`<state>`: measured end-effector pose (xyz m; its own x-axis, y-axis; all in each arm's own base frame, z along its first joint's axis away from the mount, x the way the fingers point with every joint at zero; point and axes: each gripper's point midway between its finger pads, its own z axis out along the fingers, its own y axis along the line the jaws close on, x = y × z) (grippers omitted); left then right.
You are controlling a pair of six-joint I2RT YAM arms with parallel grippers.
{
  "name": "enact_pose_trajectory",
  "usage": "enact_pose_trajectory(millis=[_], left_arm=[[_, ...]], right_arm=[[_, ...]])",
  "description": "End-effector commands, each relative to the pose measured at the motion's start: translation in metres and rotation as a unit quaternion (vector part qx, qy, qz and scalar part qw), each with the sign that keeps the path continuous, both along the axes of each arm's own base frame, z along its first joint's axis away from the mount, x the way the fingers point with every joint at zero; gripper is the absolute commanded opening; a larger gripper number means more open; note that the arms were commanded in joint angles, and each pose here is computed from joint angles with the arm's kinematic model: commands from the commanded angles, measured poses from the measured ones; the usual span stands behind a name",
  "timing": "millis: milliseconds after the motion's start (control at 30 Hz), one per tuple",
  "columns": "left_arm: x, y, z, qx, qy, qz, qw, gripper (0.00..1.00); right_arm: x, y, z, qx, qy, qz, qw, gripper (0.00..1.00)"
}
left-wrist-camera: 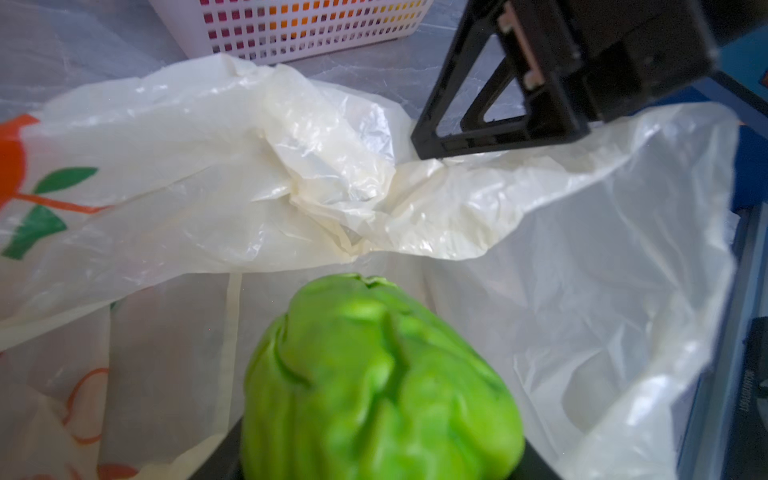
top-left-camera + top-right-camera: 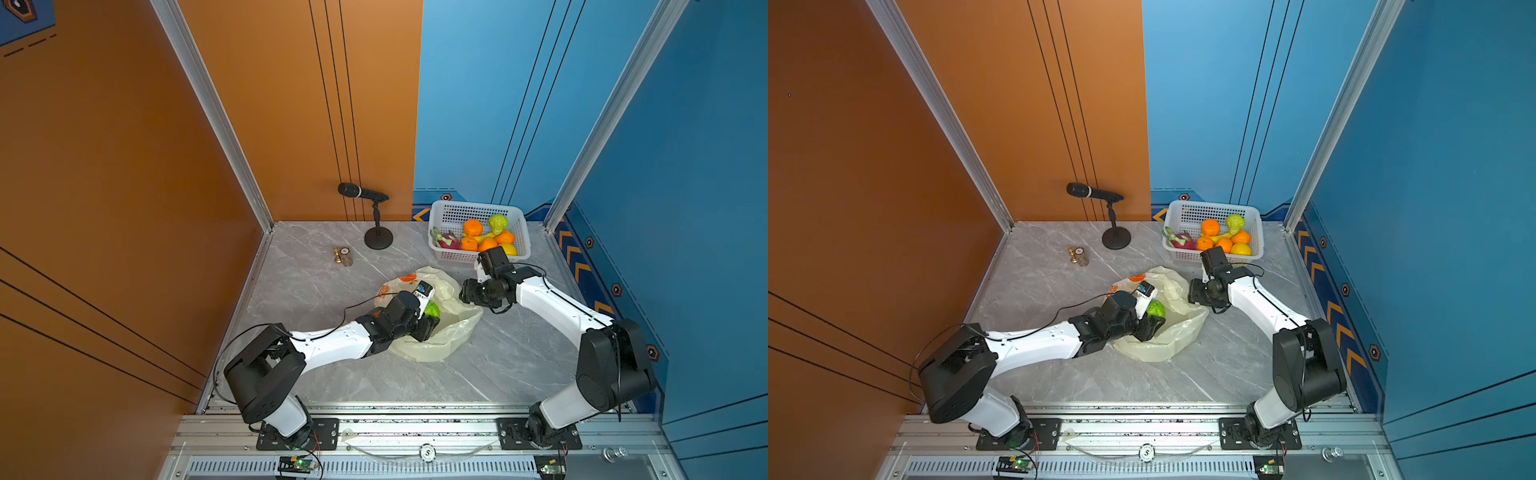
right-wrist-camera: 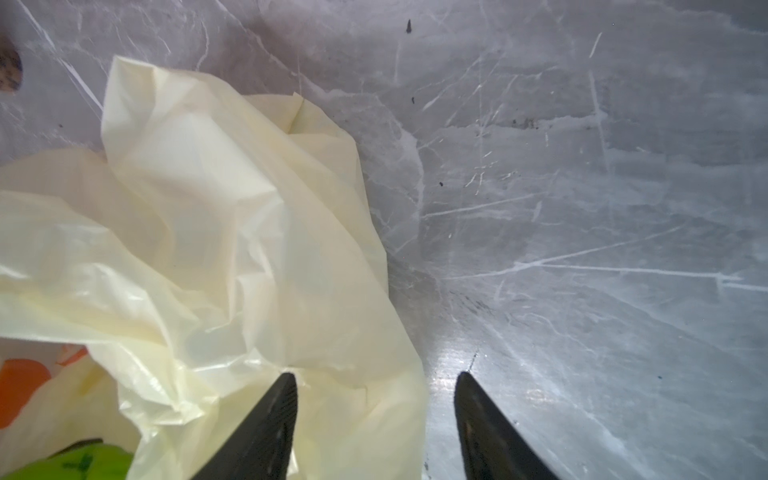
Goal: Untie the knot of the plastic bag and take out the fruit
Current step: 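Grasp the green cabbage-shaped fruit with the left gripper and pass it to the right gripper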
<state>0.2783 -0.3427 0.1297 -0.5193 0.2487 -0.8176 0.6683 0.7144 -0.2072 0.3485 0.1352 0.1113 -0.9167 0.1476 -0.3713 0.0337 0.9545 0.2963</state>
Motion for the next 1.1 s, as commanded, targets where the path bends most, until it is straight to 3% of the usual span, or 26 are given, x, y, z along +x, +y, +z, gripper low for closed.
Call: enact_pose_trajectory(millis=[0, 233, 400, 500, 600, 800, 933, 1067], left_arm=[[-0.004, -0.003, 0.029, -0.027, -0.059, -0.026, 0.998, 0.42], [0.000, 0.000, 0.079, -0.066, -0.159, -0.045, 0.984, 0.41], [0.002, -0.002, 0.121, -0.104, -0.223, -0.067, 0.967, 0.41], [0.001, -0.007, 0.146, -0.119, -0.253, -0.084, 0.956, 0.41], [-0.001, -0.012, 0.167, -0.132, -0.274, -0.098, 0.947, 0.41], [-0.004, -0.019, 0.199, -0.154, -0.300, -0.111, 0.935, 0.41], [-0.009, -0.023, 0.212, -0.162, -0.313, -0.121, 0.928, 0.41], [-0.013, -0.026, 0.215, -0.162, -0.318, -0.130, 0.925, 0.43]], right_arm=[[0.003, 0.001, 0.043, 0.027, -0.053, -0.002, 0.998, 0.71], [-0.011, 0.005, 0.117, 0.076, -0.141, 0.013, 0.987, 0.85], [-0.036, 0.034, 0.167, 0.169, -0.191, 0.090, 0.963, 0.92], [-0.055, 0.059, 0.188, 0.240, -0.187, 0.150, 0.941, 0.93], [-0.071, 0.077, 0.198, 0.269, -0.182, 0.192, 0.926, 0.94], [-0.083, 0.096, 0.202, 0.296, -0.176, 0.225, 0.912, 0.95], [-0.081, 0.101, 0.203, 0.301, -0.177, 0.225, 0.910, 0.84], [-0.078, 0.104, 0.205, 0.309, -0.179, 0.222, 0.907, 0.64]])
